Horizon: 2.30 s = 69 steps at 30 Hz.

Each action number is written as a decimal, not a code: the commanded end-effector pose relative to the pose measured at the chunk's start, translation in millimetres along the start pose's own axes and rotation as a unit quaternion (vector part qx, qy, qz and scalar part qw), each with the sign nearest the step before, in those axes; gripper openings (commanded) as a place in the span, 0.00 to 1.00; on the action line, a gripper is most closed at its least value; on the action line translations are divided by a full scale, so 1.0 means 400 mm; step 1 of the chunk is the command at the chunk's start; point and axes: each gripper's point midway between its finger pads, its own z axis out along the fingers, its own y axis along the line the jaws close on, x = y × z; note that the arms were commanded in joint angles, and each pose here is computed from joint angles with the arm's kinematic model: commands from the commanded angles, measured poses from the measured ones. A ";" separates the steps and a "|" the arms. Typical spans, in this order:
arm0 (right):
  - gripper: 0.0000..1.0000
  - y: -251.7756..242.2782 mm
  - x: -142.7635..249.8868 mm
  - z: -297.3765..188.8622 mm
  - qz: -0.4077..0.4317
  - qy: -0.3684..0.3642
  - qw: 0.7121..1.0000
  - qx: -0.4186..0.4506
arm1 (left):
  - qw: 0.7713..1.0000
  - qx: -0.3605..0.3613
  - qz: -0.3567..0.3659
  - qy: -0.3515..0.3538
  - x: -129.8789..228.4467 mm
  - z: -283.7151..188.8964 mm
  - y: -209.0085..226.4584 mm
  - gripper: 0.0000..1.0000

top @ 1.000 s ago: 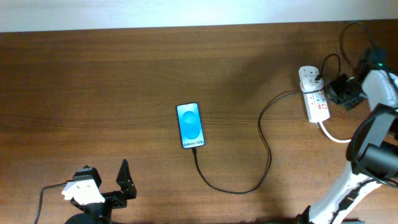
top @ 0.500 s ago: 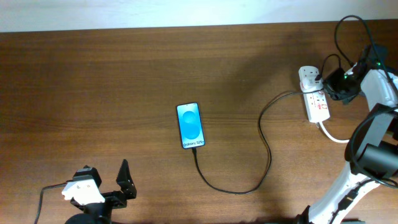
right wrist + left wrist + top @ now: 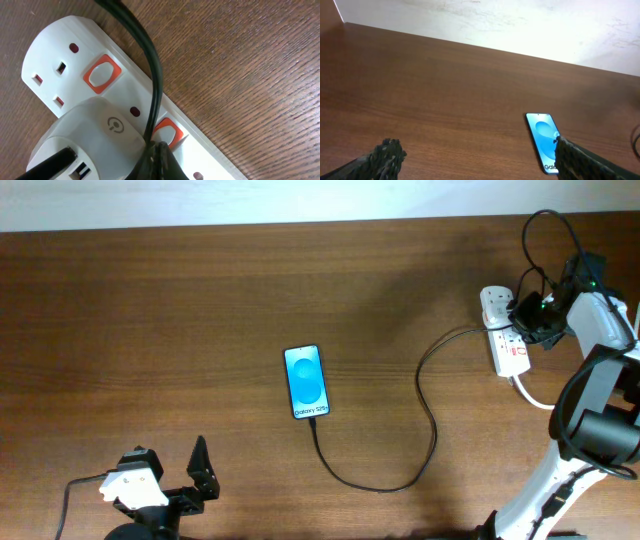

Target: Plug charger to phone and switch on socket

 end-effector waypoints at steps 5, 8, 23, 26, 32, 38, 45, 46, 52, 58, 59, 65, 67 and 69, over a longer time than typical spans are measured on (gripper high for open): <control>0.04 0.019 -0.011 -0.007 -0.024 -0.014 1.000 -0.006 | 1.000 -0.006 0.002 -0.002 0.000 0.001 0.005 0.99; 0.04 0.037 -0.040 -0.036 -0.034 -0.033 0.999 -0.014 | 1.000 -0.006 0.002 -0.002 0.000 0.001 0.005 0.99; 0.04 0.076 -0.002 0.015 -0.069 -0.017 0.997 -0.010 | 1.000 -0.006 0.002 -0.002 0.000 0.001 0.005 0.99; 0.04 0.080 0.011 0.023 -0.072 -0.011 0.997 -0.009 | 1.000 -0.006 0.002 -0.002 0.000 0.001 0.005 0.99; 0.04 0.110 0.105 0.064 -0.088 0.035 0.995 -0.032 | 1.000 -0.006 0.002 -0.002 0.000 0.001 0.005 0.99; 0.04 0.169 0.185 0.069 -0.107 0.077 0.990 -0.052 | 1.000 -0.006 0.002 -0.002 0.000 0.001 0.005 0.99; 0.04 0.100 0.201 0.064 -0.098 0.079 0.992 0.034 | 1.000 -0.006 0.002 -0.002 0.000 0.001 0.005 0.99; 0.04 0.064 0.190 0.052 -0.096 0.070 0.991 0.070 | 1.000 -0.006 0.002 -0.002 0.000 0.001 0.005 0.99; 0.04 -0.010 0.128 -0.142 -0.069 0.019 0.991 0.110 | 1.000 -0.006 0.002 -0.002 0.000 0.001 0.005 0.99; 0.04 0.074 0.221 -0.584 -0.155 -0.096 0.983 0.011 | 1.000 -0.006 0.002 -0.002 0.000 0.001 0.005 0.99; 0.04 0.071 0.255 -0.651 -0.163 -0.114 0.980 -0.004 | 1.000 -0.006 0.002 -0.002 0.000 0.001 0.005 0.99; 0.05 -0.051 0.535 -0.975 -0.207 -0.250 0.944 -0.058 | 1.000 -0.006 0.002 -0.002 0.000 0.001 0.005 0.99; 0.70 -0.106 0.633 -1.025 -0.210 -0.285 0.932 -0.074 | 1.000 -0.006 0.002 -0.002 0.000 0.001 0.005 1.00; 0.98 -0.179 0.746 -1.033 -0.210 -0.295 0.929 -0.078 | 1.000 -0.006 0.002 -0.002 0.000 0.001 0.005 0.99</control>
